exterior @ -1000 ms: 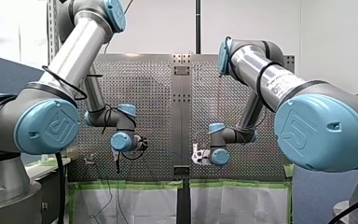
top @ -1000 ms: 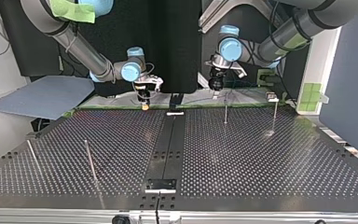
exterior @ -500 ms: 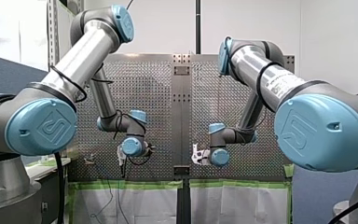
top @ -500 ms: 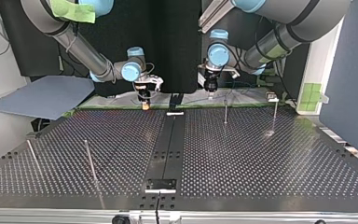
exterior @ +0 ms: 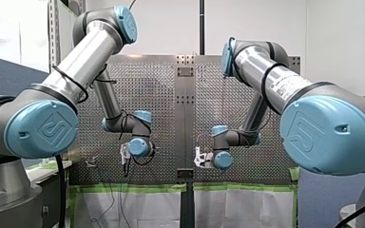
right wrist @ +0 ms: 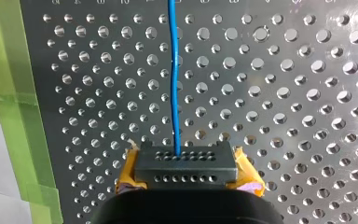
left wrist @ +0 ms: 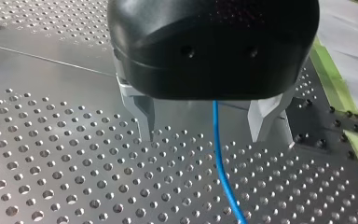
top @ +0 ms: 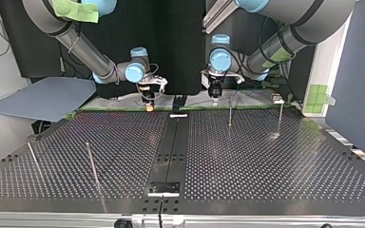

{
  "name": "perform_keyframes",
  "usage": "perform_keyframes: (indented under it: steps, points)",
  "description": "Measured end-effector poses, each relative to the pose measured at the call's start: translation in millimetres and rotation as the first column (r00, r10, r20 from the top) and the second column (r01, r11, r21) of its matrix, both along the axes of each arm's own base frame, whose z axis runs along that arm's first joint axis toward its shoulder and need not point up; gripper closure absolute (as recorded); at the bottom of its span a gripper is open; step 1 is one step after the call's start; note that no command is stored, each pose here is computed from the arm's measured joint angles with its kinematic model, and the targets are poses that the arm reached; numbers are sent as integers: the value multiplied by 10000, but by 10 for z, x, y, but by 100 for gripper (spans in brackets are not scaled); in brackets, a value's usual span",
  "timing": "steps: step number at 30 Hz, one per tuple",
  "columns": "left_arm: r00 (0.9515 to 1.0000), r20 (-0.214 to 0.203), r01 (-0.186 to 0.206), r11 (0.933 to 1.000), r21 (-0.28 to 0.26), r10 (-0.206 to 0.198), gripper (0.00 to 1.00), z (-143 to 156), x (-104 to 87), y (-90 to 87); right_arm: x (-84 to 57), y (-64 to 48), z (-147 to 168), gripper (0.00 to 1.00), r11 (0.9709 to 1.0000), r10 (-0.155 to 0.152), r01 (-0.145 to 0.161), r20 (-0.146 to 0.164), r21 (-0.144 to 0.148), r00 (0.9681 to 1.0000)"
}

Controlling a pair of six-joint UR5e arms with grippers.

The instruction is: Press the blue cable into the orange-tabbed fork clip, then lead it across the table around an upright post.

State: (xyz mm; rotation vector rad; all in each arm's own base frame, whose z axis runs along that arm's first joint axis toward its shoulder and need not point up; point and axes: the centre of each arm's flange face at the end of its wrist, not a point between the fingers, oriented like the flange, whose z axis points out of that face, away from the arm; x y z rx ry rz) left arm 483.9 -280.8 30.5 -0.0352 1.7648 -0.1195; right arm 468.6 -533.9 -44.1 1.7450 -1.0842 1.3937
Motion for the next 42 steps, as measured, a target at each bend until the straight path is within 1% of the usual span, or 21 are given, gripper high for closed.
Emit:
perform_keyframes:
  steps: [7,10,14,22,29,38,42]
  points:
    - [9996,132,-249,9992,322,245,0,102,164,-7,1,4,-3,100,10000,1,-1,4,17,10000]
    - [9994,128,-315,9986,420,310,0,125,198,-12,3,6,-2,100,10000,4,-4,9,19,10000]
    - [9995,38,-323,9980,535,322,0,123,183,-26,14,14,-2,100,10000,22,-22,17,15,10000]
    - [9989,-87,-462,9962,744,470,0,99,141,-34,24,23,-1,100,10000,40,-40,14,19,10000]
    - [9978,-401,-477,9932,1064,522,0,-130,67,-28,26,24,0,100,10000,44,-45,14,17,10000]
    - [9979,-275,-549,9932,1022,579,0,-151,118,-55,26,24,-1,100,10000,45,-45,12,17,10000]
    - [9971,-224,-704,9922,1028,731,0,-144,139,-29,26,24,-1,100,10000,44,-44,15,18,10000]
